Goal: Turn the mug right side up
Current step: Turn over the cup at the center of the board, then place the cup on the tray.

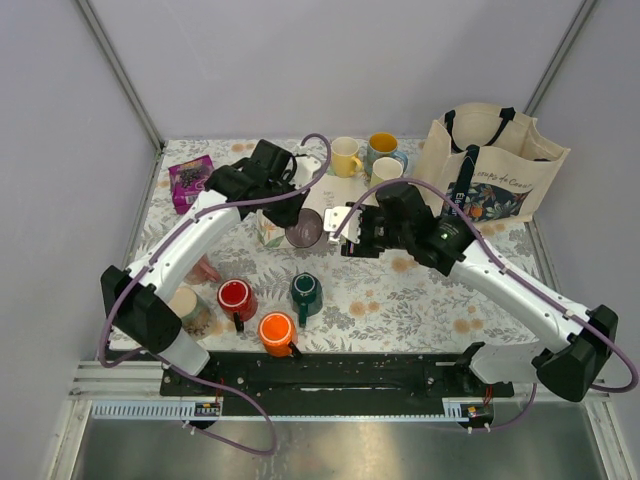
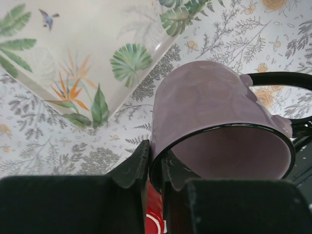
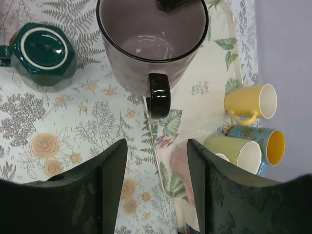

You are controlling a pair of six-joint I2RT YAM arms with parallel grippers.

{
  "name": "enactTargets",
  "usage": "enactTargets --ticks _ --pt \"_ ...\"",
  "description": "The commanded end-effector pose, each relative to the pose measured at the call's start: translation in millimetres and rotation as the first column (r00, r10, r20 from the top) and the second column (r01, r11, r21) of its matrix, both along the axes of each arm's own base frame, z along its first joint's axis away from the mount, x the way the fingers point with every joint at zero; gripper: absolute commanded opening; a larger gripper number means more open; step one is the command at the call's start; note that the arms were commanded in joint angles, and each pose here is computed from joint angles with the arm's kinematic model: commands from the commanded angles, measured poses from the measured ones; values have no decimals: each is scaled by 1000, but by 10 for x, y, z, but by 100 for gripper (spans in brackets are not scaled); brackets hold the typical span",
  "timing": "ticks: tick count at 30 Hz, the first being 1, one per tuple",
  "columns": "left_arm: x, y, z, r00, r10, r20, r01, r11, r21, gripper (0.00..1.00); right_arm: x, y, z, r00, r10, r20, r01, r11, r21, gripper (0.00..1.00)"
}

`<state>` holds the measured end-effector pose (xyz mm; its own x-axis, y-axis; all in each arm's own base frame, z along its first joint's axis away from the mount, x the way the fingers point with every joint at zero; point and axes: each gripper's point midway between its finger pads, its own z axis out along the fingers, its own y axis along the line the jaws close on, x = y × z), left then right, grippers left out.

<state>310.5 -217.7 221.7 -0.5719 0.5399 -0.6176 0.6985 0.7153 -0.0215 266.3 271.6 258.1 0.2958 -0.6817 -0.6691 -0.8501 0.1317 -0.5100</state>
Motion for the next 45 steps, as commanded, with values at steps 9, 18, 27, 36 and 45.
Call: enactTargets --ticks 9,18,27,36,45 --pt "25 -302 164 999 -17 -50 10 990 -139 0 237 306 -101 999 3 39 1 996 -94 57" --pt "-10 -341 210 993 -5 -114 -19 977 -210 5 287 382 -449 1000 21 -15 -23 984 -174 0" --pt "372 352 304 964 243 -105 -262 936 -237 86 629 347 -416 990 -119 -71 113 990 -80 0" --pt "749 1110 717 929 367 38 -345 901 -263 91 1614 478 -438 941 -317 -123 325 944 54 0" --pt "681 1069 534 937 349 -21 -343 903 -260 92 2373 400 -648 880 -450 -152 464 883 75 0"
